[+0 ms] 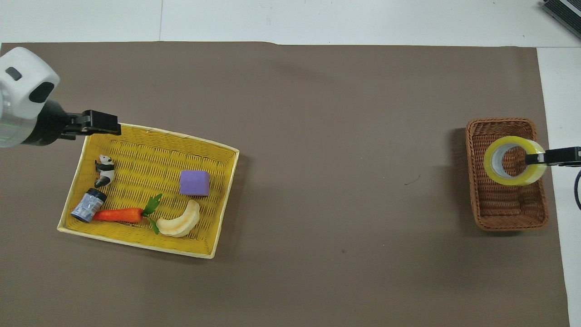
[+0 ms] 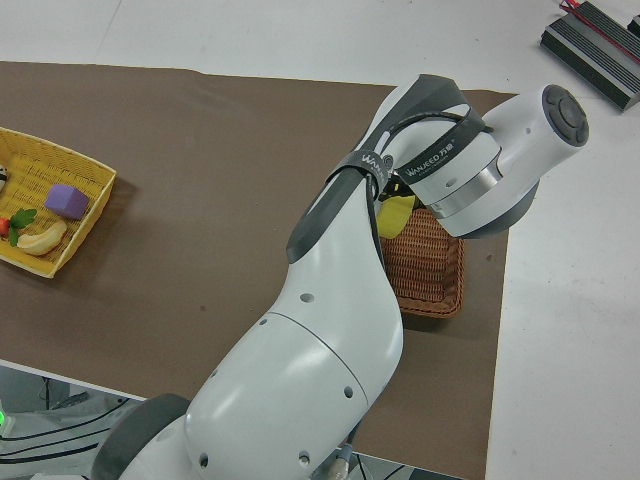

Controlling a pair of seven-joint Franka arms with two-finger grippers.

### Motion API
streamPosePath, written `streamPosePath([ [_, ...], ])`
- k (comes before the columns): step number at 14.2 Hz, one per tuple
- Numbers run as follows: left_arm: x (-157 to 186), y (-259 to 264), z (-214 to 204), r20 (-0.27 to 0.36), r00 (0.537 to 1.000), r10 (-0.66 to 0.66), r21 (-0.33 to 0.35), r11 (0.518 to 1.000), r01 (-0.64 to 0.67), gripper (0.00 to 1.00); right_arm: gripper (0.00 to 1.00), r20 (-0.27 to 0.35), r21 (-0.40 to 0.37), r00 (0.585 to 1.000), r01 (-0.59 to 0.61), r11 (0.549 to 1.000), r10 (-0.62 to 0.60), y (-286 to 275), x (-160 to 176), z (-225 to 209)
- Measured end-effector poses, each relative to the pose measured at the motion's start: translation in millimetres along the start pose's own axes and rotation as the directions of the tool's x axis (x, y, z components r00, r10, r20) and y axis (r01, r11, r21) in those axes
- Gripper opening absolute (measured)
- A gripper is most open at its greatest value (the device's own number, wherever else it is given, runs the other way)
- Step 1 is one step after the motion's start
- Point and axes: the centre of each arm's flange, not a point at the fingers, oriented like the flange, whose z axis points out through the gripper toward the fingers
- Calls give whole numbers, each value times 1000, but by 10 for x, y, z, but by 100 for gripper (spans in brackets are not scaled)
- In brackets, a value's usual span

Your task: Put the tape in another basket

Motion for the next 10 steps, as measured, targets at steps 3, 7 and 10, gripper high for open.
streamPosePath([
  [3,-83,-229,-394,65,996,62,107,992,-68,100,55,-3,-1,1000,24,1000,-24,387,-51,112],
  [7,-186,-168,-774,105,992,69,128,988,-82,100,55,-1,10,999,44,999,-44,809,-143,250],
  [10,-200,-182,-724,125,990,65,126,989,-80,100,55,-38,56,999,34,998,-32,861,-120,312],
])
